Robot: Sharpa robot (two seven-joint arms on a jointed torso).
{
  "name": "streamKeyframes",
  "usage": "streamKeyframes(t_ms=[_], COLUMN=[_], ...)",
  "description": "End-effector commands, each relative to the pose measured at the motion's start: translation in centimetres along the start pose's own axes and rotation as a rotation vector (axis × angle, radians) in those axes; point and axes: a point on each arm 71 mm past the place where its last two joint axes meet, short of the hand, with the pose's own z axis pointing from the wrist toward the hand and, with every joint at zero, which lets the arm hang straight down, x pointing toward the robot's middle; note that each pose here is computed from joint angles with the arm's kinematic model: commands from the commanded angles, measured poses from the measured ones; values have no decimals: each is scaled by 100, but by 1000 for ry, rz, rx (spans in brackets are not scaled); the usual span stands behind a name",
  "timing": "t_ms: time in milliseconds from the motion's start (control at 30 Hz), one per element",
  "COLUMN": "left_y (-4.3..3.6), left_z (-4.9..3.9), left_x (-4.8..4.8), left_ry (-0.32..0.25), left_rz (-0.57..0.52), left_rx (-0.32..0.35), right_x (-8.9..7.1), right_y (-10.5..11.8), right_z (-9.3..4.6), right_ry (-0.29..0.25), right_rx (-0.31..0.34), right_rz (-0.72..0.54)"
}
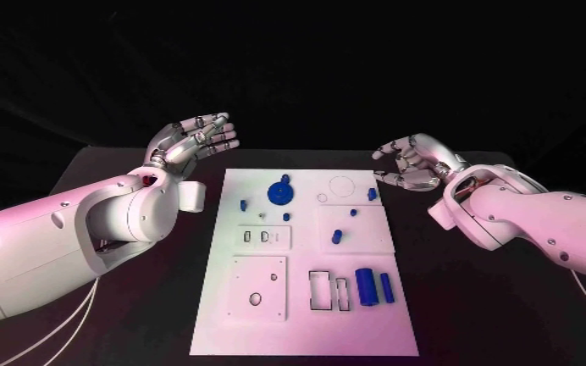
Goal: Assemble the parts on the task board
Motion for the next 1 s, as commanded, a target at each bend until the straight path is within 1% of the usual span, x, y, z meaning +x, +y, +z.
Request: streamKeyframes(t_ms=[33,233,400,500,800,1000], left_y=[3,16,19,20,19,17], left_z=[4,5,5,4,1,-2], left_x=[31,38,39,39,39,29], left_ry=[22,25,25,25,26,24], left_rz=[-17,-19,-20,-20,-20,-19], left_rx=[5,2,1,1,1,1], right_x=[35,80,126,187,321,366], right_y=[-123,-288,-364,-389,-441,-444], right_z=[-33,-52,-25,-11,14,4], right_ry=[70,78,77,87,115,138], right_rx=[9,51,84,98,122,118], right_rz=[95,96,88,85,81,70])
